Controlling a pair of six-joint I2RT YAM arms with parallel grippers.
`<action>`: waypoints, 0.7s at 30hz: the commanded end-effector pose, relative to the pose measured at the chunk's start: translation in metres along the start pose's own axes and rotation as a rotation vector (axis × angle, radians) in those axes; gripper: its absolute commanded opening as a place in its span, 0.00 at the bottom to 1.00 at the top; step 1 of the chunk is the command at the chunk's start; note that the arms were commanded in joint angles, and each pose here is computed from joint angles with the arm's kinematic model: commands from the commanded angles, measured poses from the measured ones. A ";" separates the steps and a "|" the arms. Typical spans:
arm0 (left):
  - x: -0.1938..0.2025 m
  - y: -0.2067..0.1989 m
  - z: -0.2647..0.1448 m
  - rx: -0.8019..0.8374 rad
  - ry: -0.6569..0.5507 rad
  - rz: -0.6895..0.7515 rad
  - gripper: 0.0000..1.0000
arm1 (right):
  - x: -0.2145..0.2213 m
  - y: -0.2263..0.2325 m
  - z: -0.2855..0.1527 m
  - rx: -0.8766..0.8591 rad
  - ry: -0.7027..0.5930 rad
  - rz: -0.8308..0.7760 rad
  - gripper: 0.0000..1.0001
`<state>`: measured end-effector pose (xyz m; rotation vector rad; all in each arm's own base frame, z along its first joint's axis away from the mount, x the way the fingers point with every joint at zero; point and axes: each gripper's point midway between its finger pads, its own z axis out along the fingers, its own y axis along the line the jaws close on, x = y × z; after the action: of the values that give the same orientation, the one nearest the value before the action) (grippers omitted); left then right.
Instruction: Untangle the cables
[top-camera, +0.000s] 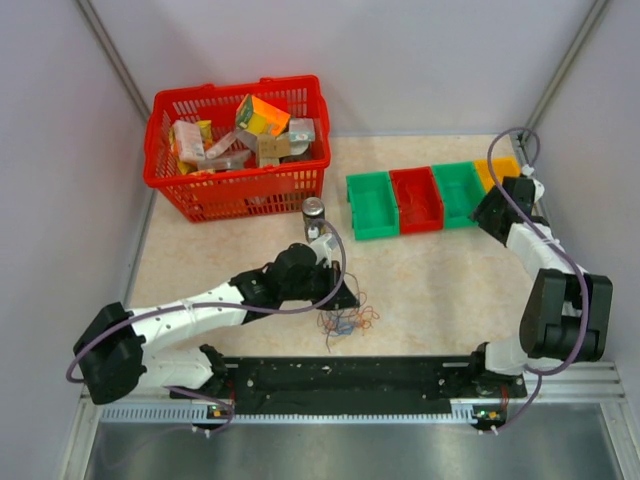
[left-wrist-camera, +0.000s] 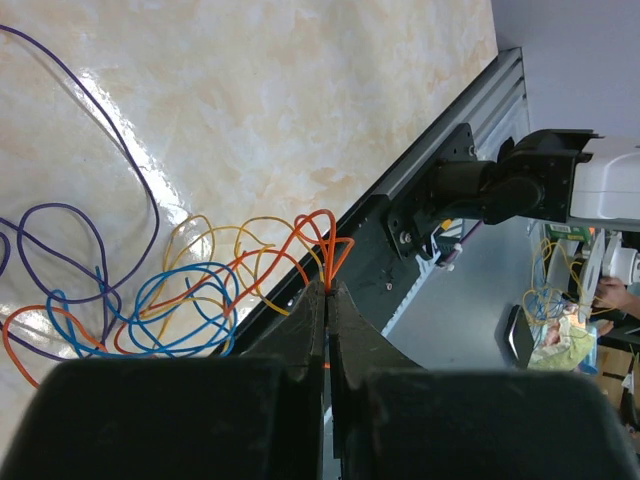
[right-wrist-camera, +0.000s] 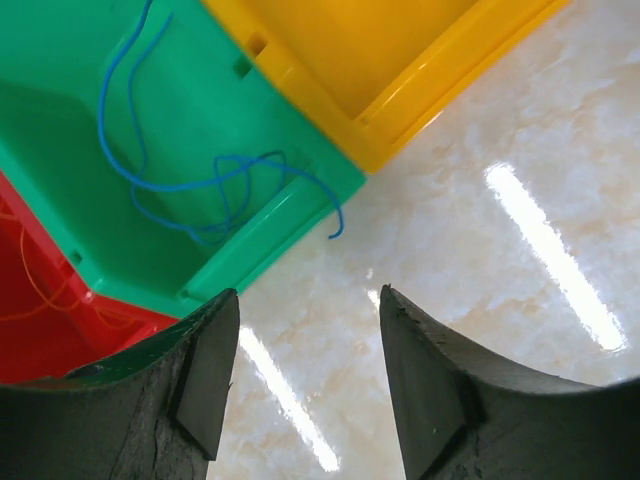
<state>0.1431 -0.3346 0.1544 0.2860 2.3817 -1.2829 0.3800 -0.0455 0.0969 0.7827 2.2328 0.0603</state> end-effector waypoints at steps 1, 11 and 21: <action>-0.005 -0.016 0.008 0.081 -0.002 0.063 0.00 | -0.037 -0.003 -0.001 -0.067 -0.162 0.097 0.57; 0.003 -0.007 0.014 0.083 0.027 0.087 0.00 | -0.044 0.014 0.011 -0.212 -0.169 0.097 0.36; 0.005 -0.004 0.023 0.088 0.061 0.079 0.00 | -0.043 0.037 0.042 -0.110 -0.105 0.116 0.34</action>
<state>0.1407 -0.3479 0.1313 0.4060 2.4050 -1.3031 0.4261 -0.0428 0.0906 0.8120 2.0980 0.2662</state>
